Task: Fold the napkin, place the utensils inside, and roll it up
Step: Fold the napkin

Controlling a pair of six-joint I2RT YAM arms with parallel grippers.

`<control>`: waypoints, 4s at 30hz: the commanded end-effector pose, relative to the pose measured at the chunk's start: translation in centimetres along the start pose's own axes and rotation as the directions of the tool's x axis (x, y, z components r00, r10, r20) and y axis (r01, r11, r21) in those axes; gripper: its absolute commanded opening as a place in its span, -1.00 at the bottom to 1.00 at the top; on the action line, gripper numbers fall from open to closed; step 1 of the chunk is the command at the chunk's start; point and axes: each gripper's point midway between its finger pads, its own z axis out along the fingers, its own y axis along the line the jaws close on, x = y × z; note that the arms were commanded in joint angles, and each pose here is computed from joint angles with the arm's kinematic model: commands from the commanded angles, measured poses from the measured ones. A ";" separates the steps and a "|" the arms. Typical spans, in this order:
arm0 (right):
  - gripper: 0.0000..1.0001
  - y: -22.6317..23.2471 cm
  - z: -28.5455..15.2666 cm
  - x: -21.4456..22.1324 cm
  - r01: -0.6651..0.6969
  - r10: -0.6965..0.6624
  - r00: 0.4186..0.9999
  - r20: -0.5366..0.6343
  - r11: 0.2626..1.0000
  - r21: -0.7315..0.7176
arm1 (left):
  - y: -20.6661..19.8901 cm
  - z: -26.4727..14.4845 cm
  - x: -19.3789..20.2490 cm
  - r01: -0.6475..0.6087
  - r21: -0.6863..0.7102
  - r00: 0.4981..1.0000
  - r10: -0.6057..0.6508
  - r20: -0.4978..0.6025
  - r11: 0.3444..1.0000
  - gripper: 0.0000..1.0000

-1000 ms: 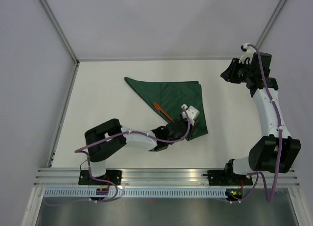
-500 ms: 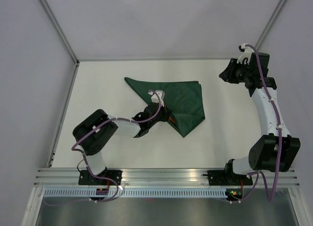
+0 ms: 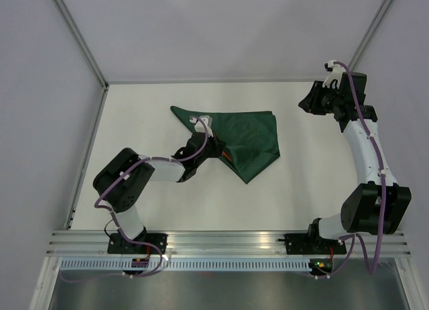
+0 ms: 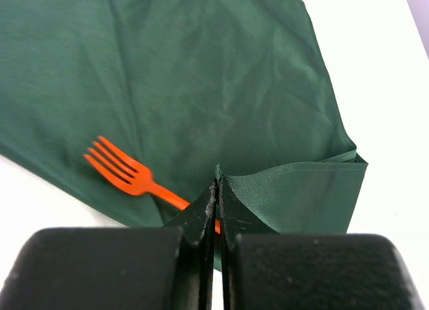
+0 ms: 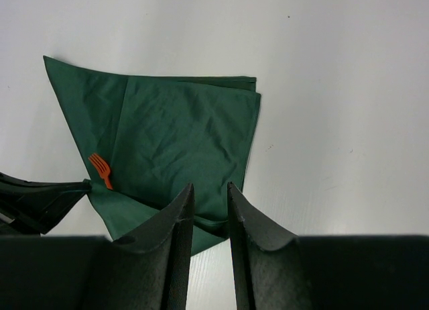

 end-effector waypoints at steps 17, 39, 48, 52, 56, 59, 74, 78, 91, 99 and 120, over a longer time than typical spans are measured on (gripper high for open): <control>-0.36 0.6 0.7 0.4 0.028 -0.028 1.000 -0.012 1.000 -0.008 | 2.9 0.5 -2.9 0.093 -0.043 0.995 -0.091 0.048 0.995 -0.95; -0.36 0.7 1.2 1.2 0.037 -0.038 0.999 -0.039 0.999 -0.009 | 5.0 0.8 -3.8 0.125 -0.072 0.989 -0.119 0.083 0.989 -0.12; -0.36 0.7 1.2 1.3 0.039 -0.039 0.998 -0.039 0.999 -0.011 | 7.3 -1.8 -10.6 0.161 -0.129 0.964 -0.128 0.234 0.978 0.36; -0.35 0.8 1.2 1.3 0.036 -0.036 0.999 -0.040 0.999 -0.017 | 11.8 -2.1 -13.5 0.249 -0.278 0.952 -0.181 0.248 0.928 0.32; -0.35 0.9 1.3 1.4 0.035 -0.036 0.998 -0.043 0.999 -0.024 | 15.9 -1.7 -14.6 0.321 -0.362 0.940 -0.250 0.230 0.875 0.22; -0.36 1.1 1.2 1.4 0.033 -0.034 0.999 -0.042 0.999 -0.033 | 18.7 -0.3 -14.5 0.346 -0.398 0.937 -0.290 0.196 0.849 0.19; -0.35 1.8 1.3 1.6 0.030 -0.033 0.998 -0.049 0.998 -0.057 | 24.5 6.4 -13.1 0.448 -0.379 0.891 -0.436 0.123 0.810 0.18; -0.36 1.9 1.3 1.6 0.033 -0.036 0.998 -0.048 0.998 -0.060 | 24.8 6.7 -13.1 0.463 -0.377 0.884 -0.446 0.138 0.802 0.15; -0.36 1.8 1.5 1.9 0.036 -0.039 0.998 -0.054 0.997 -0.061 | 25.6 7.8 -13.0 0.444 -0.385 0.894 -0.430 0.127 0.809 -0.51; -0.38 1.8 1.7 2.1 0.034 -0.038 0.997 -0.062 0.997 -0.062 | 24.2 6.1 -14.9 0.422 -0.307 0.906 -0.387 0.169 0.853 -0.95; -0.39 3.0 2.6 3.0 0.073 -0.081 0.992 -0.092 0.994 -0.086 | 7.3 -2.4 -14.3 0.065 0.445 0.986 -0.127 0.110 0.893 -0.95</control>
